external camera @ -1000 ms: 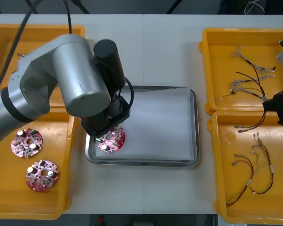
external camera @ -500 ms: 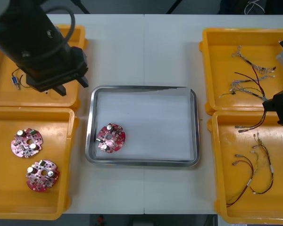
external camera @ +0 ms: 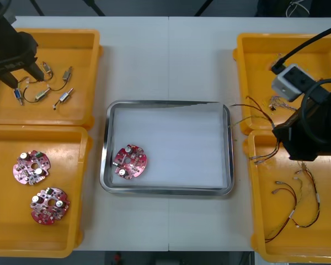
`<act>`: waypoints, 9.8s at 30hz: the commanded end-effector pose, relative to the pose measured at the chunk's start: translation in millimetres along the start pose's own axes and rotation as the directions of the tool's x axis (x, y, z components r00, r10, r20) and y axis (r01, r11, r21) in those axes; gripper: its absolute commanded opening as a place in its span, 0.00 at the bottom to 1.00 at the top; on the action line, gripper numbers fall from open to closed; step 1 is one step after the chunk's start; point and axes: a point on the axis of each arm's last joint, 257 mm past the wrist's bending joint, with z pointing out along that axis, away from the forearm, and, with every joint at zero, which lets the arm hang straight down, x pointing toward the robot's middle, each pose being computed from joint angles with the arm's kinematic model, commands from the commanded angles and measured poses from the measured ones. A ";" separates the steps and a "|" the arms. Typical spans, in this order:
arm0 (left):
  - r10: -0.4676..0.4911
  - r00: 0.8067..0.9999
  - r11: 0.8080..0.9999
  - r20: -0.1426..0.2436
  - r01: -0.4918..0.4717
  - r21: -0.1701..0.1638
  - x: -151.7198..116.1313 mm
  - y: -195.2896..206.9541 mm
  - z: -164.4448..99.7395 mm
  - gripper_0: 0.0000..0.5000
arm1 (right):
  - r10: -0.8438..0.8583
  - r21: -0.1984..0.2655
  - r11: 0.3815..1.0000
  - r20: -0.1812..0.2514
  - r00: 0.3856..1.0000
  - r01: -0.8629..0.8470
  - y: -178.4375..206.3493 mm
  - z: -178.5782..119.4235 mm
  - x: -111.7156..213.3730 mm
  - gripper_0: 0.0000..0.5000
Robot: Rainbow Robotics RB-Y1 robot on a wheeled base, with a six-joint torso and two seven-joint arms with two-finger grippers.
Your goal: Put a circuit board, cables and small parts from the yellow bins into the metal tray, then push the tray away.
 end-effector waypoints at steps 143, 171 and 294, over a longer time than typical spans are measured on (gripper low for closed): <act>-0.224 0.876 0.955 0.427 0.284 -0.082 -124.2 149.9 177.5 0.39 | -0.684 -0.207 0.726 -0.130 0.717 0.655 75.4 230.4 -70.3 0.02; -0.194 0.882 0.954 0.430 0.272 -0.128 -129.9 156.4 127.3 0.00 | -0.689 -0.241 0.716 -0.091 0.719 0.655 68.2 164.2 -111.5 0.00; -0.351 0.904 0.936 0.244 0.329 0.126 -0.1 -50.2 33.0 0.00 | 0.616 0.048 0.788 -0.068 0.785 -0.614 -138.0 -2.4 -52.6 1.00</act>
